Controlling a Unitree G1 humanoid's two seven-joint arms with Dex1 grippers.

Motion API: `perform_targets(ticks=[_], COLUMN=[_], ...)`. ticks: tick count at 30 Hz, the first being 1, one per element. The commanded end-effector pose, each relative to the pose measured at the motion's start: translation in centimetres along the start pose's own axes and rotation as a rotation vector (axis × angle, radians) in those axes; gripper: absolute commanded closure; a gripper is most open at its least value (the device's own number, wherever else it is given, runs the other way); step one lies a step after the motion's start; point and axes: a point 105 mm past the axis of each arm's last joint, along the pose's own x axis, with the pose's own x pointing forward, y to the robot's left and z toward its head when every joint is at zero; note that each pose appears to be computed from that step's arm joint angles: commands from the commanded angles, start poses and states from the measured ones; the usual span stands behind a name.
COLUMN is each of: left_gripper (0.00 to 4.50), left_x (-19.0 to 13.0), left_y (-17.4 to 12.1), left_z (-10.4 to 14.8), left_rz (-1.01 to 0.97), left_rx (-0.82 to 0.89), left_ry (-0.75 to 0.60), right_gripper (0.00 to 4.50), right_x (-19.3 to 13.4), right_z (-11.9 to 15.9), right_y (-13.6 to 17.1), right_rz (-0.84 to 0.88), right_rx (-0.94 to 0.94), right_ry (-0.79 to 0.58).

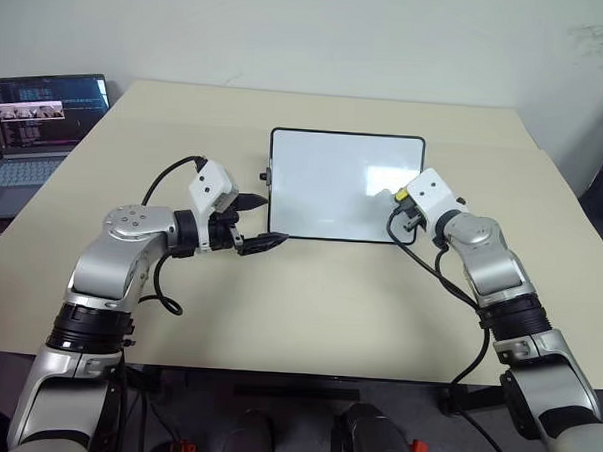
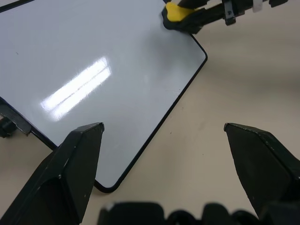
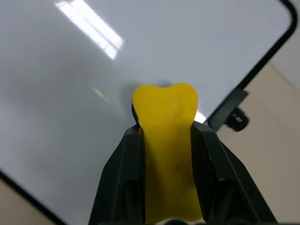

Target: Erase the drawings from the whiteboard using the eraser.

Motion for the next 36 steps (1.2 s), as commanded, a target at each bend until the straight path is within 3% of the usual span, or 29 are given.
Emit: perform_targets(ticks=[1,4,8,11,14,16,21,28,36], left_gripper=[0.00,0.00,0.00,0.00,0.00,0.00,0.00,0.00,0.00], left_x=[-0.2,-0.1,0.3,1.0,2.5,3.7,5.1,5.5,5.2], left_y=[-0.1,-0.1,-0.4,-1.2,-1.9,-2.8,-4.1,-4.9,-4.8], left_z=[1.6,2.2,3.4,3.8,4.1,4.1,4.5,4.1,3.9], left_rz=[-0.010,-0.026,-0.066,-0.114,-0.165,-0.211,-0.278,-0.310,-0.304], left_rx=[0.039,0.042,0.047,0.057,0.065,0.069,0.070,0.061,0.060], left_ry=[-0.045,-0.066,-0.103,-0.110,-0.117,-0.117,-0.140,-0.145,-0.140], right_gripper=[3.52,3.52,3.52,3.52,3.52,3.52,3.52,3.52,0.81], right_x=[-1.1,-3.2,-6.9,-8.7,-10.4,-10.9,-11.5,-12.0,-12.1], right_z=[0.2,2.5,3.9,2.7,-0.6,-3.9,-7.8,-10.0,-11.6], right_y=[-0.3,-1.0,-5.7,-8.9,-11.9,-11.7,-8.9,-7.7,-8.5], right_rz=[0.035,0.082,-0.006,-0.112,-0.242,-0.262,-0.218,-0.213,-0.216], right_rx=[0.068,0.141,0.232,0.298,0.411,0.454,0.560,0.630,0.603], right_ry=[-0.022,-0.130,-0.189,-0.143,-0.031,0.096,0.255,0.357,0.392])
